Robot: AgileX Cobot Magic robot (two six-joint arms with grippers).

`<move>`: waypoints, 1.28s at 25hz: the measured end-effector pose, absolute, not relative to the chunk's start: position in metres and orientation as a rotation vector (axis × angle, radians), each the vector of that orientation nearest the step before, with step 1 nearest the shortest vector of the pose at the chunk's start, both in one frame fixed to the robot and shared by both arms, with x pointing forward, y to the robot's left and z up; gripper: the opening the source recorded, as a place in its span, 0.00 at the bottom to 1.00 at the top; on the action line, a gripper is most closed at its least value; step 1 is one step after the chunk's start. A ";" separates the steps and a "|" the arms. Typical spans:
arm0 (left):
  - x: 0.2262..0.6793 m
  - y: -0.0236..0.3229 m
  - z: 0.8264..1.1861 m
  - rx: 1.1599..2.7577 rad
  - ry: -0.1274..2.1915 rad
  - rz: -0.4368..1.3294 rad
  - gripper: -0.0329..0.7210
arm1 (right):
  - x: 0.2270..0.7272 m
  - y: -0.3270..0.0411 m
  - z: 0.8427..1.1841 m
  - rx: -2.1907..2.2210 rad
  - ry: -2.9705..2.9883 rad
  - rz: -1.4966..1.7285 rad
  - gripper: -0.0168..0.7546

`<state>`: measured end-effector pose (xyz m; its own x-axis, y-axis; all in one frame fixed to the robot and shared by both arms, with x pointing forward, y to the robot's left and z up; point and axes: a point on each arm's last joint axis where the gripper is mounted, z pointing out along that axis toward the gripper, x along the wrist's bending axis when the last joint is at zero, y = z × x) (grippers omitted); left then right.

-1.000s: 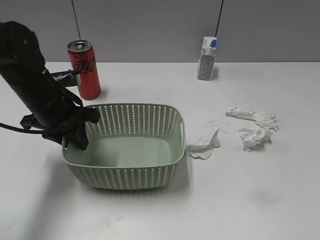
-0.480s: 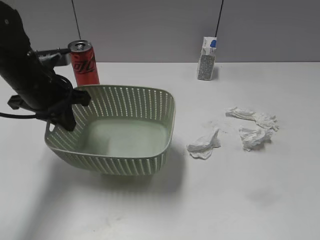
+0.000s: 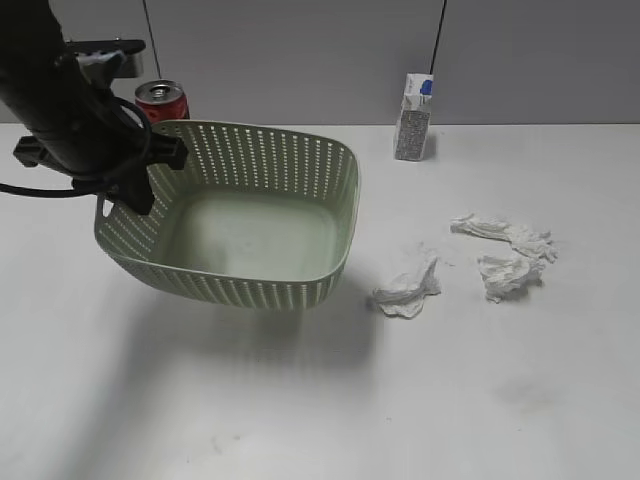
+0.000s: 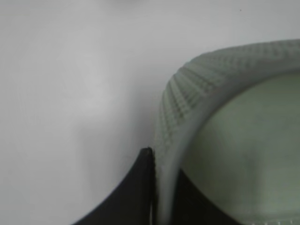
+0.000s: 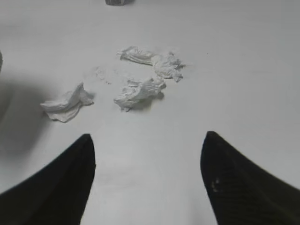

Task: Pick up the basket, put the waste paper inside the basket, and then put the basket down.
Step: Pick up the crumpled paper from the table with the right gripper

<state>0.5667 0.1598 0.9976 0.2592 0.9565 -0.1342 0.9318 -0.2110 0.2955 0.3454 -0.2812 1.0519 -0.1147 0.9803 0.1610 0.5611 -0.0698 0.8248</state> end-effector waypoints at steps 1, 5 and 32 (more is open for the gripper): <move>0.566 0.158 0.998 2.224 1.730 0.109 0.04 | 0.358 -0.281 1.052 1.671 1.724 1.065 0.71; 0.565 0.157 0.997 2.232 1.730 0.104 0.04 | 0.419 -0.281 1.047 1.735 1.824 0.945 0.69; 0.562 0.158 0.996 2.259 1.748 0.072 0.04 | 0.638 -0.264 0.886 2.044 2.172 0.532 0.57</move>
<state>0.5617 0.1584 0.9964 0.2654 0.9550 -0.1321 0.9409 -0.2266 0.2519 0.6385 -0.2635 0.8857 -0.0859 0.9839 0.1564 0.9447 0.0306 0.3265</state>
